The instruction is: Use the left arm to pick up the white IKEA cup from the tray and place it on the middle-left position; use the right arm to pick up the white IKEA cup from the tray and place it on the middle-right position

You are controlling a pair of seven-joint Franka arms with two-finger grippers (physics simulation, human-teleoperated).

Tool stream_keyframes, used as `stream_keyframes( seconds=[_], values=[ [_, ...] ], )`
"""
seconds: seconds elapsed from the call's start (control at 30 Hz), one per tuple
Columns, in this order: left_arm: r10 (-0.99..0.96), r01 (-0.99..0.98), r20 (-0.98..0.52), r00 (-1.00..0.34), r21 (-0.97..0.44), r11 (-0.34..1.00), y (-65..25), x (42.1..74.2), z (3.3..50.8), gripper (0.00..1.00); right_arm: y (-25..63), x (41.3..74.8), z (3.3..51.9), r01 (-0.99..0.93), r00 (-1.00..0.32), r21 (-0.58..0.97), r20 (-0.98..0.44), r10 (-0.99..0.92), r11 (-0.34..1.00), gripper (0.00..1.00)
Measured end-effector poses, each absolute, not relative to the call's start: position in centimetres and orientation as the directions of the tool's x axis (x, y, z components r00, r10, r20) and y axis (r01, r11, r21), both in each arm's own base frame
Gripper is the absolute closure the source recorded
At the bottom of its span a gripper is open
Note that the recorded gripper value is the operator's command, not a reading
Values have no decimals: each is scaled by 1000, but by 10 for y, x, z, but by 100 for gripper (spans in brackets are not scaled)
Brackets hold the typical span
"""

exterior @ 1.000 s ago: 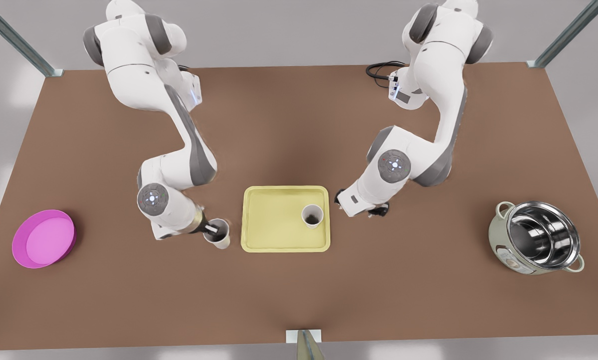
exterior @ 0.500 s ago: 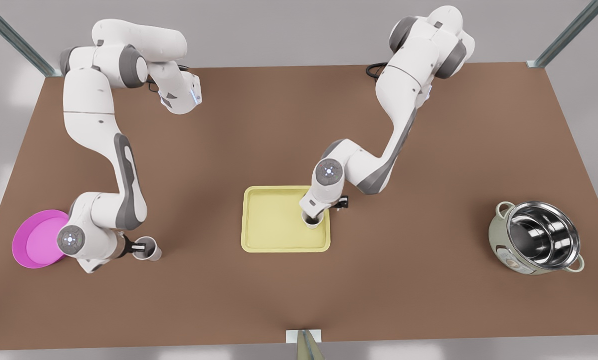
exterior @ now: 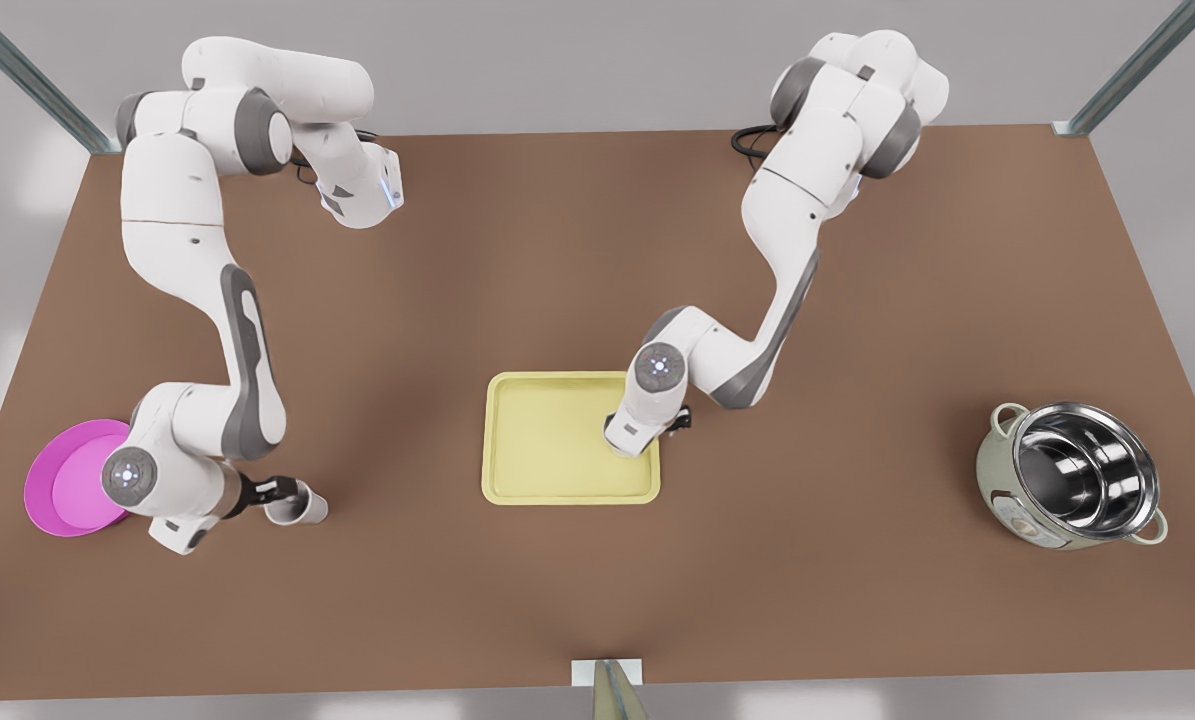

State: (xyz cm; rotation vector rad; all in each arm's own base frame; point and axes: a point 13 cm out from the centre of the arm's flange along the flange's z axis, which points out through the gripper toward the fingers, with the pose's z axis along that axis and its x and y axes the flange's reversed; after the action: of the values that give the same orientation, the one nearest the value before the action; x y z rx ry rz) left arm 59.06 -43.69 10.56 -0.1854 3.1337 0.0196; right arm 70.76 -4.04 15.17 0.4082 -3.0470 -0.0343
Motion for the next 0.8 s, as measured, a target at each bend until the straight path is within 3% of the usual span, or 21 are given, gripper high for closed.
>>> stream_keyframes(
  seconds=[0.03,0.07,0.1,0.13,0.27,0.4,0.5,0.63,0.8],
  values=[
    [-122,-122,-7,-992,7,992,-440,591,104,4,-37,712,174,-280,-959,30,36,-281,960,0],
    [-126,-126,-12,-992,2,992,-443,591,104,21,-31,717,204,-297,-955,25,1,-297,954,0],
    [-132,-132,-18,-991,-3,991,-445,592,104,50,-27,719,238,-306,-952,19,-30,-306,952,0],
    [-138,-138,-23,-990,-9,990,-447,593,105,65,-22,717,275,-311,-949,14,-59,-310,950,0],
    [-166,-165,-31,-986,-22,986,-449,596,107,85,-24,707,401,-278,-954,0,-111,-277,960,0],
    [-190,-189,-40,-981,-30,982,-450,600,112,90,-26,669,445,-224,-974,26,-37,-223,974,0],
    [-253,-250,-69,-965,-50,967,-424,639,155,90,-24,636,445,-184,-982,49,34,-186,982,0],
    [-361,-361,-54,-931,-18,933,-313,695,178,90,-15,624,440,-144,-985,57,83,-149,988,0],
    [-370,-371,-25,-929,15,929,-212,720,158,90,-18,632,438,-89,-991,50,93,-93,995,0]
  ],
)
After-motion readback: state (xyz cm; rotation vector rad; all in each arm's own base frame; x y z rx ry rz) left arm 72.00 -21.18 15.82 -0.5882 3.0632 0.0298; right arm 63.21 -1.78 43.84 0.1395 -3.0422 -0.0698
